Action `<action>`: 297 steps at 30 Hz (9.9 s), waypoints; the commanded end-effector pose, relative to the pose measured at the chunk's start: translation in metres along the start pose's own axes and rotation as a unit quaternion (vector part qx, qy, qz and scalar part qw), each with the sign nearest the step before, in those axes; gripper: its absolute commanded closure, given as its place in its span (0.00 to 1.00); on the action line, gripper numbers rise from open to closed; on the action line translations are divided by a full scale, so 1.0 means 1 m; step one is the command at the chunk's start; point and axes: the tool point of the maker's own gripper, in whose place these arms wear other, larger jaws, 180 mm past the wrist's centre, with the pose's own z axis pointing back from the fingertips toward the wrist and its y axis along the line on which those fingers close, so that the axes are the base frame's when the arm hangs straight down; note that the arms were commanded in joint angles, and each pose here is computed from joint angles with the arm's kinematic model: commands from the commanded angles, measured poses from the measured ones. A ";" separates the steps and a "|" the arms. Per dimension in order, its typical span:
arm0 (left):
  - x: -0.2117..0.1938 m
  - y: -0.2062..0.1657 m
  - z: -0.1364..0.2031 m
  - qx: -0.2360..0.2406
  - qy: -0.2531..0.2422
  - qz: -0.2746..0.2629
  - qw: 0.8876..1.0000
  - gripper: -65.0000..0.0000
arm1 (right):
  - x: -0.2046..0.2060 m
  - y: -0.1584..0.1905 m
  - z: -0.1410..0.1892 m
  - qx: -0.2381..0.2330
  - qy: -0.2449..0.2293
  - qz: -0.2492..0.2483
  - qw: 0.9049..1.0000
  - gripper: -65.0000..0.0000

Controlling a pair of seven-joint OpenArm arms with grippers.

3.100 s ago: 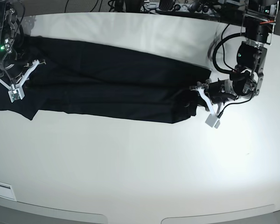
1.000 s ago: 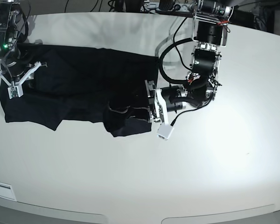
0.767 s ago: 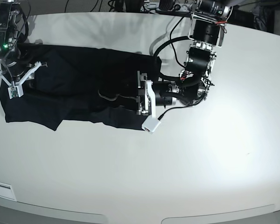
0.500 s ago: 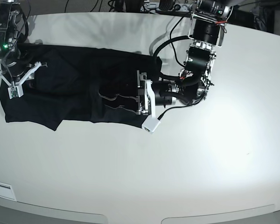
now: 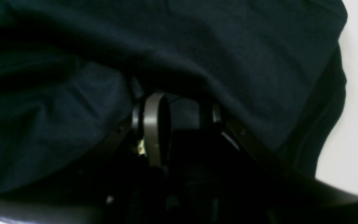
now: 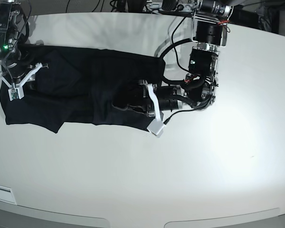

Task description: Fold the T-shirt properly

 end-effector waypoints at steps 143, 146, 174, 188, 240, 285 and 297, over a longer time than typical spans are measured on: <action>-0.028 0.050 0.078 0.097 -0.043 0.010 0.994 1.00 | 0.155 0.138 0.129 0.349 -0.292 -0.056 0.889 1.00; -0.028 0.051 0.079 0.097 -0.042 0.010 0.994 1.00 | 0.154 0.162 0.123 0.373 -0.276 -0.048 0.884 1.00; -0.020 0.075 0.128 0.149 -0.017 -0.022 0.988 1.00 | 0.169 0.153 0.111 0.251 -0.256 0.081 0.930 0.31; -0.015 0.076 0.132 0.153 -0.026 -0.026 0.988 1.00 | 0.111 0.133 0.083 0.225 -0.188 0.027 0.956 0.96; -0.085 -0.076 -0.002 -0.083 0.220 -0.216 0.948 1.00 | 0.190 0.073 -0.031 0.191 -0.176 0.084 0.962 1.00; 0.130 0.048 0.115 0.069 -0.097 -0.118 0.986 1.00 | 0.123 0.100 0.172 0.254 -0.305 -0.044 0.917 1.00; 0.022 -0.028 0.147 0.016 0.055 -0.152 0.987 1.00 | 0.050 0.072 0.187 0.203 -0.181 -0.070 0.960 1.00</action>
